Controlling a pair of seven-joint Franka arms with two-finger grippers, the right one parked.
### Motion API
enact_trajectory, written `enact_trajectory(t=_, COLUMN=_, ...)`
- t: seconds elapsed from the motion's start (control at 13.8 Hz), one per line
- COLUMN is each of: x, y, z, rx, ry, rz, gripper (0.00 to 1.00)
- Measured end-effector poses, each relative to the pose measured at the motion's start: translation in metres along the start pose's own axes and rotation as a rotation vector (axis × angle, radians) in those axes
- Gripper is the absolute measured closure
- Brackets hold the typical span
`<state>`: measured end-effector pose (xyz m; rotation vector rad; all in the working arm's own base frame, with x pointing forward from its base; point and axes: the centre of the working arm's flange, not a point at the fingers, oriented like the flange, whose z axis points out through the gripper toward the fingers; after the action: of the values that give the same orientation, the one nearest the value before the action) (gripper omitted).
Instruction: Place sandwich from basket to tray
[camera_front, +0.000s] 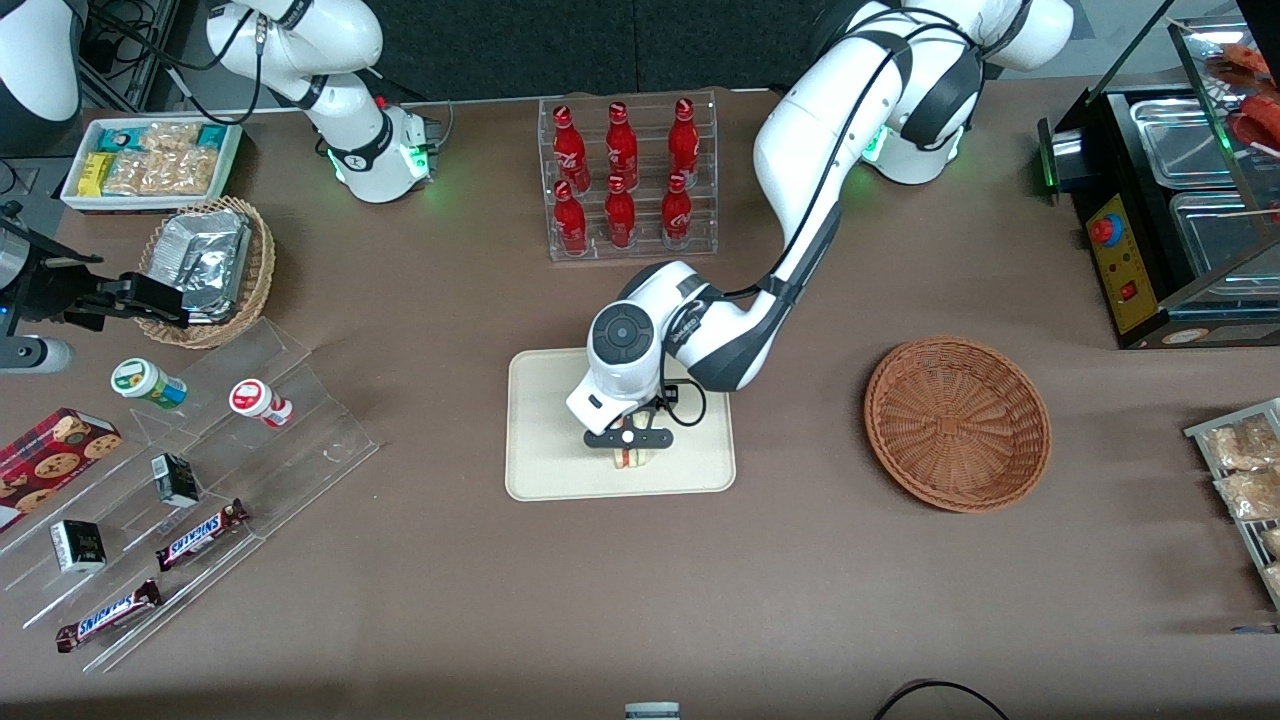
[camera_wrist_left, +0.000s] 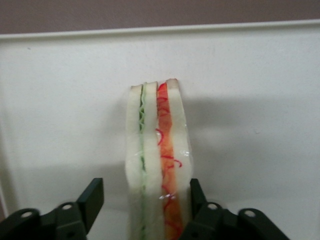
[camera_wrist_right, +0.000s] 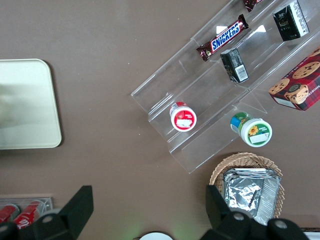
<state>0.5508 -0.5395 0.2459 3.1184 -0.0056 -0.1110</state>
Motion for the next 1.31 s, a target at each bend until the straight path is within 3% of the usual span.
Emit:
enact_trajectory(t=0.15, x=0.010, y=-0.018, z=-0.039, rx=0.015, ry=-0.012, rz=-0.026, gripper=0.01)
enact_trajectory(t=0.44, x=0.040, y=-0.102, z=-0.108, rx=0.003, ry=-0.078, rz=-0.034, gripper=0.00)
enact_trajectory(t=0.8, x=0.040, y=-0.221, z=-0.112, rx=0.035, ry=-0.133, rz=0.029, gripper=0.01)
enact_trajectory(t=1.02, x=0.035, y=-0.300, z=-0.110, rx=0.039, ry=-0.116, rz=0.060, gripper=0.01)
enact_trajectory(t=1.31, x=0.011, y=-0.397, z=-0.099, rx=0.015, ry=-0.039, rz=0.106, gripper=0.01)
